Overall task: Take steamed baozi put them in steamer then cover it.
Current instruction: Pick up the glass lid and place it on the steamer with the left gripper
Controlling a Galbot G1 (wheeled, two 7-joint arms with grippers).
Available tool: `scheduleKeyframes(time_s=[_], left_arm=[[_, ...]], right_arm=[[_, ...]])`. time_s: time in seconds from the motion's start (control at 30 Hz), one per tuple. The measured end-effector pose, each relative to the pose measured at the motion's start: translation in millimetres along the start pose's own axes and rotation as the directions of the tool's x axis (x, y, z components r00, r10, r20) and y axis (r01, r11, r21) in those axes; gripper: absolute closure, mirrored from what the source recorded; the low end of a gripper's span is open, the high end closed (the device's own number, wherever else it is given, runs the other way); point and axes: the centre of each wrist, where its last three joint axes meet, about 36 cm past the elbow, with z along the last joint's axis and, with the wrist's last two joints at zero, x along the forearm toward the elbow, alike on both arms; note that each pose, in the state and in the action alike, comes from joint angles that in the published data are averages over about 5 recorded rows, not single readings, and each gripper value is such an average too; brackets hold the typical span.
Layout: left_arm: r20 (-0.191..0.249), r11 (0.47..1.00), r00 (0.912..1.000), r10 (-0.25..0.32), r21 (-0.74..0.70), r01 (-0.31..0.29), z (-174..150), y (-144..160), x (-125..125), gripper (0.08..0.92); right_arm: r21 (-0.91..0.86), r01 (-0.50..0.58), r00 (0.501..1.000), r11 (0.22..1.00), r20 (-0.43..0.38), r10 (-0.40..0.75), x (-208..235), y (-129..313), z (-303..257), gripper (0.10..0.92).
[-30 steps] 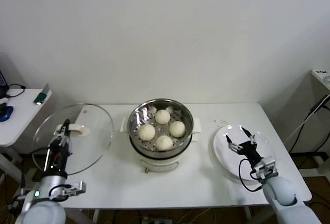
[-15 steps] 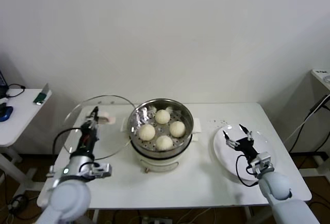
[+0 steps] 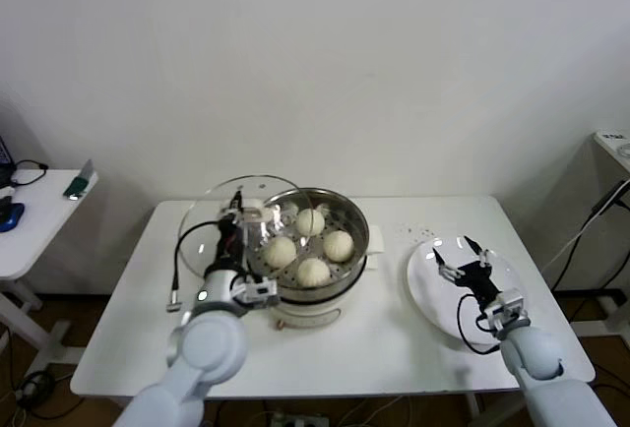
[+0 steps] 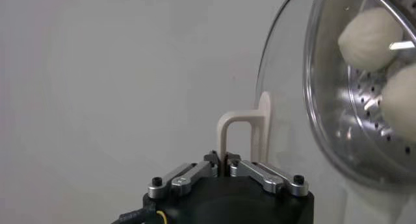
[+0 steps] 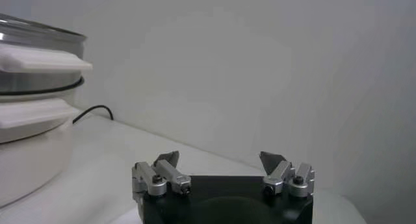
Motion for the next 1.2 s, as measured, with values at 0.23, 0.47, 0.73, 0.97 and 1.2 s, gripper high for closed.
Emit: scheduleKeyframes(time_s=[0.23, 0.47, 0.73, 0.97, 1.2], left_arm=[[0.02, 0.999, 0.9994, 0.028, 0.036, -0.029, -46, -5, -4, 0.856], [0.049, 0.998, 0.9981, 0.036, 0.049, -0.039, -87, -8, -5, 0.856], [0.068, 0.999, 0.9967, 0.045, 0.018, -0.046, -114, -19, -5, 0.856], [0.061, 0.998, 0.997, 0.047, -0.036, -0.045, -117, -31, -12, 0.856], [0.049, 0.996, 0.9971, 0.058, -0.076, -0.054, -114, -40, -19, 0.856]], right_arm=[[0.005, -0.005, 1.0, 1.0, -0.004, 0.005, 4, -3, 2, 0.2], [0.009, -0.013, 1.0, 1.0, -0.007, 0.013, 6, -8, 6, 0.2], [0.01, -0.012, 1.0, 1.0, -0.009, 0.012, 6, -8, 9, 0.2], [0.013, -0.011, 1.0, 1.0, -0.014, 0.011, 7, -10, 13, 0.2], [0.017, -0.008, 1.0, 1.0, -0.013, 0.009, 7, -11, 13, 0.2]])
